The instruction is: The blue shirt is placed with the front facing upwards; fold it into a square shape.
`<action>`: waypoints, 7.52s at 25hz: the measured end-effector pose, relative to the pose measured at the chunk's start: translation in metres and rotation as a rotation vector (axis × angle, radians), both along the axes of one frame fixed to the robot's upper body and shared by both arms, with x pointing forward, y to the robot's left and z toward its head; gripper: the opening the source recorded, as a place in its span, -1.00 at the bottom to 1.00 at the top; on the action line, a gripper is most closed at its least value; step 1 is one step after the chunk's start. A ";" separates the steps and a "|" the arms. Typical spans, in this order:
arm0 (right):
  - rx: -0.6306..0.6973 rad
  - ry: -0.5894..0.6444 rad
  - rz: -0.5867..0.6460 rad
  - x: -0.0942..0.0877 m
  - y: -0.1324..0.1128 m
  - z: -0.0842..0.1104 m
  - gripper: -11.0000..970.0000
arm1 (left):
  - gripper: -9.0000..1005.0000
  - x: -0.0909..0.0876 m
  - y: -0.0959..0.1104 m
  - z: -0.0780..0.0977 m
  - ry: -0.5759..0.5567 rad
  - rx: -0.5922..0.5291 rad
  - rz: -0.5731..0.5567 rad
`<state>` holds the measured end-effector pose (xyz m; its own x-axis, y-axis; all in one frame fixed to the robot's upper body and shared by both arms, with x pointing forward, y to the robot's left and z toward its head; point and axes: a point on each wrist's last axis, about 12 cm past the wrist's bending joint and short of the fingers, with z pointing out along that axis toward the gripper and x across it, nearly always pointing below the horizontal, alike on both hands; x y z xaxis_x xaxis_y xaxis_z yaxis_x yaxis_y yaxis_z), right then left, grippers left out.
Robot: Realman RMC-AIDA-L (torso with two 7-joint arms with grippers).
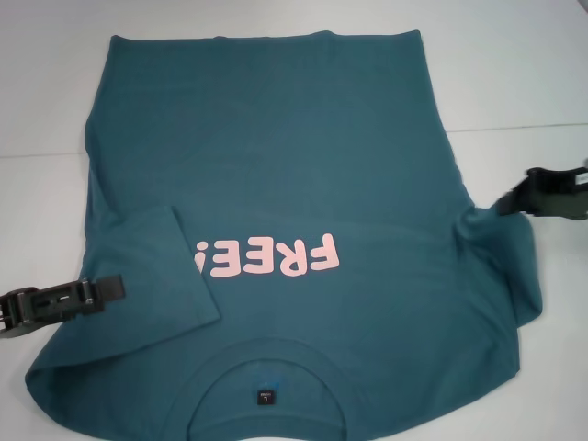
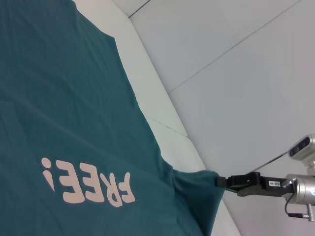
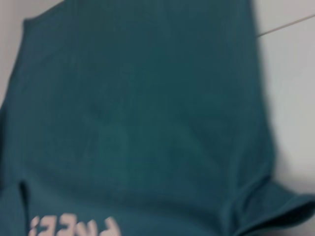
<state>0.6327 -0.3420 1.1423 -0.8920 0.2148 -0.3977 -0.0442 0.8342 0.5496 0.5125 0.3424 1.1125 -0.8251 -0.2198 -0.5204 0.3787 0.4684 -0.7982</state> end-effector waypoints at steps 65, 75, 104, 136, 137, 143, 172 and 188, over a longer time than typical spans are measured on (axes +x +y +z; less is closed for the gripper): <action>-0.114 0.015 0.175 -0.001 0.022 -0.004 0.76 | 0.89 0.000 0.009 -0.003 0.009 -0.041 0.103; -0.131 0.020 0.152 0.000 0.046 -0.031 0.72 | 0.89 -0.001 0.010 -0.005 0.014 -0.043 0.109; -0.079 0.022 0.147 0.003 0.056 -0.026 -0.82 | 0.88 -0.001 0.010 -0.005 0.014 -0.041 0.113; 0.119 -0.089 0.317 0.005 0.104 -0.011 -0.64 | 0.88 -0.002 0.015 -0.008 0.022 -0.030 0.146; 0.130 -0.096 0.313 0.005 0.101 -0.008 -0.60 | 0.88 -0.002 0.015 -0.008 0.022 -0.030 0.147; 0.319 -0.170 0.243 -0.010 0.054 0.006 -0.23 | 0.88 -0.005 0.019 -0.008 0.035 -0.034 0.155; 0.367 -0.084 0.146 -0.052 -0.015 0.001 0.68 | 0.87 -0.017 0.046 -0.024 0.276 0.277 0.216; 0.385 -0.098 0.121 -0.053 -0.018 0.001 0.67 | 0.87 0.004 0.020 -0.038 0.332 0.314 0.197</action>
